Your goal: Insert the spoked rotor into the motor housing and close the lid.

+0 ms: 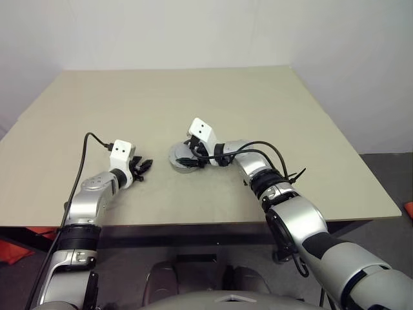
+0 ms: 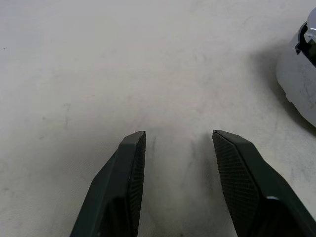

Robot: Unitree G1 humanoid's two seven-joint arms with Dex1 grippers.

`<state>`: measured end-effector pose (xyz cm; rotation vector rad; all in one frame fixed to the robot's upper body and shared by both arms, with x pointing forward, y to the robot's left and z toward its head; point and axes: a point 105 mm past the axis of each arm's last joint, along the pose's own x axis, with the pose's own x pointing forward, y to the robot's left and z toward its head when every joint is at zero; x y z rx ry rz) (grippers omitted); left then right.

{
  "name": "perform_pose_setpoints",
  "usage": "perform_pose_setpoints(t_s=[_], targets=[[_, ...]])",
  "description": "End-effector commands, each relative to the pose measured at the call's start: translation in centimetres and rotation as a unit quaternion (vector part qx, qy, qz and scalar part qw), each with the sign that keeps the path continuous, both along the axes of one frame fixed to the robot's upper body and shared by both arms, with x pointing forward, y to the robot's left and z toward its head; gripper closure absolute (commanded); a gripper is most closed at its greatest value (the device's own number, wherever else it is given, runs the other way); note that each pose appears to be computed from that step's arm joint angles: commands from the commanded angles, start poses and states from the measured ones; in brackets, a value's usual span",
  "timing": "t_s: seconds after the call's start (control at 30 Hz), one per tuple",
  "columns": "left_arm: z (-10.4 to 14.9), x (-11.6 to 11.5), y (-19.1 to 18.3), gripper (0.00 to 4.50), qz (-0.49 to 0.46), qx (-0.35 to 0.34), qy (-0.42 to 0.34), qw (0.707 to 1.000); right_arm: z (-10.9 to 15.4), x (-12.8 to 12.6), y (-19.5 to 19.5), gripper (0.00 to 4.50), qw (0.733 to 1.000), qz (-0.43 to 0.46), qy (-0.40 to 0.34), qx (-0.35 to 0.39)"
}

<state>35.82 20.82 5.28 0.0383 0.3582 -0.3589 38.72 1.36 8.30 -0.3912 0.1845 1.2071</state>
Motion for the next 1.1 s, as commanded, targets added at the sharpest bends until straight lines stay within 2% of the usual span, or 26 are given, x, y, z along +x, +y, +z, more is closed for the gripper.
perform_pose_setpoints(t_s=[0.03,0.43,0.83,0.97,1.1], targets=[[2.0,0.7,-0.7,2.23,-0.012,0.001,-0.034,0.999,-1.9,-0.8,-0.1,1.34,0.999,0.012,0.023,-0.029],[2.1,0.5,-1.9,2.23,-0.023,-0.008,-0.034,0.999,-4.3,-1.4,-1.1,1.34,0.996,0.013,0.046,-0.080],[2.5,0.7,-3.1,2.23,-0.034,-0.026,-0.039,0.998,-4.5,-0.8,-1.6,1.34,0.995,-0.011,0.052,-0.088],[2.7,0.9,-3.2,2.23,-0.035,-0.027,-0.042,0.998,-4.6,-1.2,-1.8,0.04,0.994,0.005,0.061,-0.086],[2.8,0.8,-3.2,2.23,-0.035,-0.027,-0.043,0.998,-4.6,-0.9,-2.0,0.01,0.994,-0.008,0.052,-0.096]])
